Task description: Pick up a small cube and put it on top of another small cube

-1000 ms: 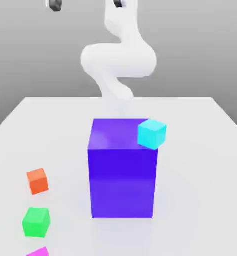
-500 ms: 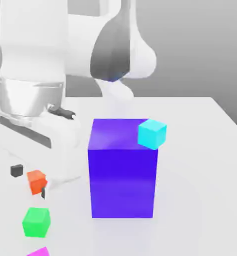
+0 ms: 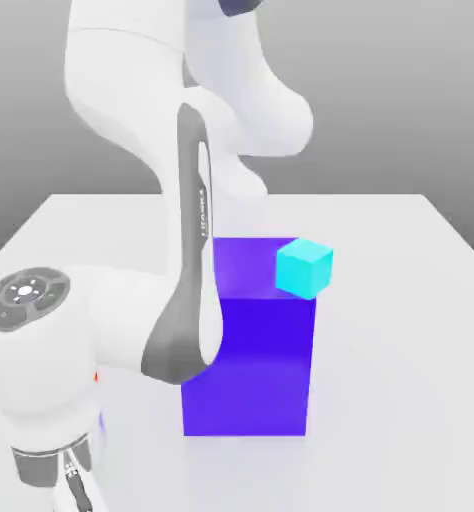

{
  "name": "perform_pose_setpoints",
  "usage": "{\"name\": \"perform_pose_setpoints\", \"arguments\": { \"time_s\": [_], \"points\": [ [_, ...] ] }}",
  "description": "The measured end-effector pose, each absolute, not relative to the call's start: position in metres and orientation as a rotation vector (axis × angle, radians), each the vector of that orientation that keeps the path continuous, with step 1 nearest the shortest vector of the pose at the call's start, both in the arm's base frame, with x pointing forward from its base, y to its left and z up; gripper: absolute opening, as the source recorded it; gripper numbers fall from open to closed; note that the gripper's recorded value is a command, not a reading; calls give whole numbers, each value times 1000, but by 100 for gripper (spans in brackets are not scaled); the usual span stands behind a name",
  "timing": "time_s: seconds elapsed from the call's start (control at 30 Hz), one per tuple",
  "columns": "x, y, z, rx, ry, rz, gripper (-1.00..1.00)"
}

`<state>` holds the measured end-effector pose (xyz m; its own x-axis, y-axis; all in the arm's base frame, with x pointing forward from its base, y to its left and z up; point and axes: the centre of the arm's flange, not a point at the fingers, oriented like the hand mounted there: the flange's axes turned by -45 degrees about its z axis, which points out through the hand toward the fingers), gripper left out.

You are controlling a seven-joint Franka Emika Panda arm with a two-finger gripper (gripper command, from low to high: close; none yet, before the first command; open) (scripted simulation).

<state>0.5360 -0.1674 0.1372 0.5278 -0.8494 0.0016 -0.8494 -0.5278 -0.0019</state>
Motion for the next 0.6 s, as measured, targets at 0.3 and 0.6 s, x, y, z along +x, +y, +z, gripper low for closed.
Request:
{"name": "perform_pose_setpoints", "arguments": {
  "time_s": [0.3, 0.6],
  "points": [
    [517, -176, 201, -2716, 1576, -1, -100],
    [420, -207, 228, -2562, 1816, -2, -100]
  ]
}}
